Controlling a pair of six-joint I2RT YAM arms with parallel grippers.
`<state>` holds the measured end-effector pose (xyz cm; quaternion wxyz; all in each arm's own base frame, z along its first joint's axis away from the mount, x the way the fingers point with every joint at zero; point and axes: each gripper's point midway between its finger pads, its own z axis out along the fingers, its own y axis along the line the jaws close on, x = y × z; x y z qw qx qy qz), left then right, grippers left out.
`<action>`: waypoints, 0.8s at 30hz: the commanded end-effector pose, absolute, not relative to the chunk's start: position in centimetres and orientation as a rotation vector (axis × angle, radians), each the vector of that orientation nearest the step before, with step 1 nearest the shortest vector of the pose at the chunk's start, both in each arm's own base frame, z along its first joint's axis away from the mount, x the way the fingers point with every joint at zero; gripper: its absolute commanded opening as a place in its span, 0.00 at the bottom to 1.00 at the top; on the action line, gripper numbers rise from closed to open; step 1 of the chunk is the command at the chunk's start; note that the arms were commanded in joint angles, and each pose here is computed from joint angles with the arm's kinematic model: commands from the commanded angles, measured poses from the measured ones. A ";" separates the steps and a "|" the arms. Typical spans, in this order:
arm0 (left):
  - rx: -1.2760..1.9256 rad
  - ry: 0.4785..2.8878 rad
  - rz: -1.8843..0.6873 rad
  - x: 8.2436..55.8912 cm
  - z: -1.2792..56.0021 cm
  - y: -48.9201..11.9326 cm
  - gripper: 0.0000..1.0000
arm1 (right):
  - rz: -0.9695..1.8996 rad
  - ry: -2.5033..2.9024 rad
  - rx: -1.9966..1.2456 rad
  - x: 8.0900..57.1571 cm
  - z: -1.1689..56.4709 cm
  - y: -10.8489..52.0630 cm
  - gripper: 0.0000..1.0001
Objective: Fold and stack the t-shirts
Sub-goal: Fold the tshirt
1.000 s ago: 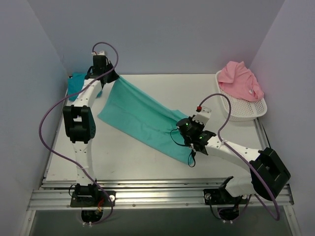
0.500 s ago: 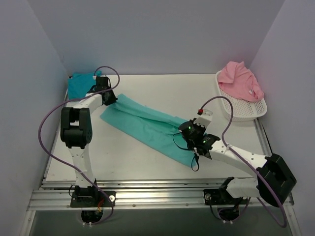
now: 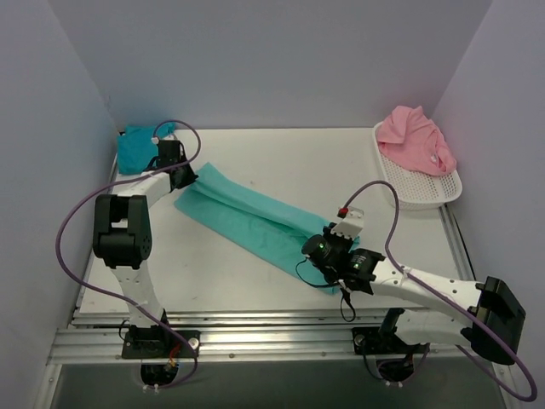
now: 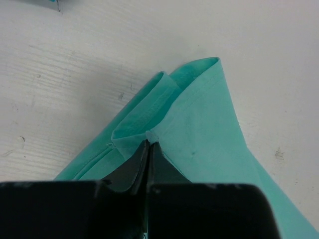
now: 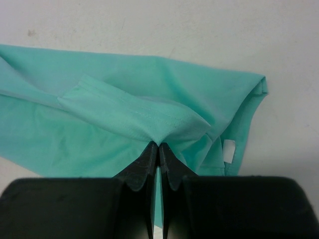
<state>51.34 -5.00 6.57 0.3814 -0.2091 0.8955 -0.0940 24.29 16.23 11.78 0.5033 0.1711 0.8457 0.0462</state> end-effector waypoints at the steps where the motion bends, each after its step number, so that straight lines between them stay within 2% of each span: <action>1: -0.544 2.193 -0.244 52.2 9.2 -4.0 0.02 | 0.018 2.047 0.428 23.3 10.0 14.9 0.00; 17: -0.606 2.255 -0.181 50.4 7.9 -2.5 0.02 | 0.026 2.161 0.475 21.0 3.1 15.2 0.00; 19: -0.617 2.262 -0.163 50.1 7.6 -2.2 0.08 | 0.026 2.176 0.465 20.7 2.5 15.4 0.18; 20: -0.624 2.266 -0.157 49.9 7.5 -2.1 0.21 | 0.029 2.182 0.465 20.6 2.2 15.4 0.35; 21: -0.628 2.265 -0.152 49.8 7.4 -2.0 0.27 | 0.029 2.182 0.464 20.5 2.1 15.5 0.69; 23: -0.637 2.258 -0.145 49.6 7.2 -1.9 0.40 | 0.027 2.187 0.461 20.2 1.9 15.7 0.91; 24: -0.639 2.255 -0.143 49.5 7.3 -1.8 0.51 | 0.024 2.183 0.463 20.1 1.9 15.7 1.00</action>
